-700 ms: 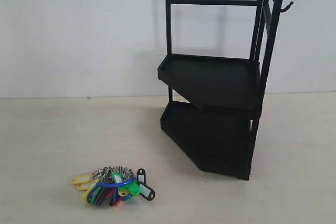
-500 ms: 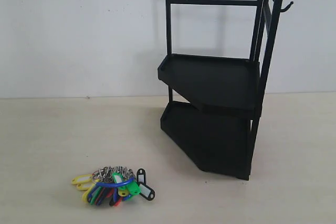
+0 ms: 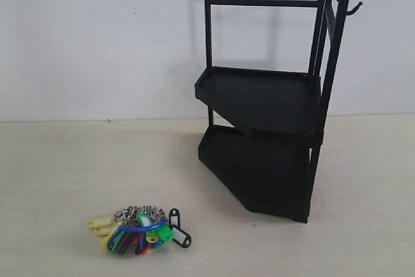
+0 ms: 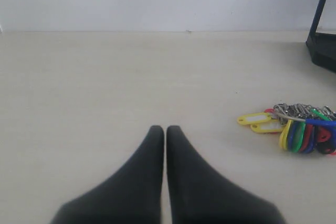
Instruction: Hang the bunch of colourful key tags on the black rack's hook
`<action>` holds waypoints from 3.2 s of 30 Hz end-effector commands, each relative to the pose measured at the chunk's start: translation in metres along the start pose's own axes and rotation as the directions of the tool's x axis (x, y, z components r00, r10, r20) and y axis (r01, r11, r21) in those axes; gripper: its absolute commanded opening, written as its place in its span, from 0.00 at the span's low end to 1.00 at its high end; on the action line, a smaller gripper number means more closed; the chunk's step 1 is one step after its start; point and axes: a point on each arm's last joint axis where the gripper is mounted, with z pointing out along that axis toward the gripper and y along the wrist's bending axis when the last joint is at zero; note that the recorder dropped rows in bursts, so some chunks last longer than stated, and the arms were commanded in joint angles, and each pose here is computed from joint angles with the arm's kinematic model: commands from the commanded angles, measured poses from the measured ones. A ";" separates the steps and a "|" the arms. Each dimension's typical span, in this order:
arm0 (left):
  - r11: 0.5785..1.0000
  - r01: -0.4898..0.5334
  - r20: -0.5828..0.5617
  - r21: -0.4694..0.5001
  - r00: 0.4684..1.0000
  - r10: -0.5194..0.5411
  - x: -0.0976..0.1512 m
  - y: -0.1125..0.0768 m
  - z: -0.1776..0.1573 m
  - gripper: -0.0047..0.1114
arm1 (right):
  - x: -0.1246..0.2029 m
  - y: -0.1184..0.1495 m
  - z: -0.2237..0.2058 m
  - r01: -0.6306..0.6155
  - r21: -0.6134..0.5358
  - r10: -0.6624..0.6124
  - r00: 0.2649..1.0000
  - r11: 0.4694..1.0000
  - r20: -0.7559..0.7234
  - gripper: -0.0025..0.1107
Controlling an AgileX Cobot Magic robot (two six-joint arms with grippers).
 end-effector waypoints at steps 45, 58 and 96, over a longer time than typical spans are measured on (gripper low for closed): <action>1.000 0.018 0.019 -0.001 1.000 -0.018 -0.002 0.000 0.000 0.08 | -0.200 0.017 0.053 0.059 0.005 -0.059 0.979 0.998 0.197 0.03; 1.000 0.018 0.019 -0.001 1.000 -0.018 -0.002 0.000 0.000 0.08 | -0.154 0.085 0.107 0.207 -0.332 -0.247 0.965 0.920 -0.083 0.03; 1.000 0.018 0.019 -0.001 1.000 -0.018 -0.002 0.000 0.000 0.08 | -0.034 0.341 0.268 0.657 -0.753 -0.992 0.122 0.049 0.042 0.49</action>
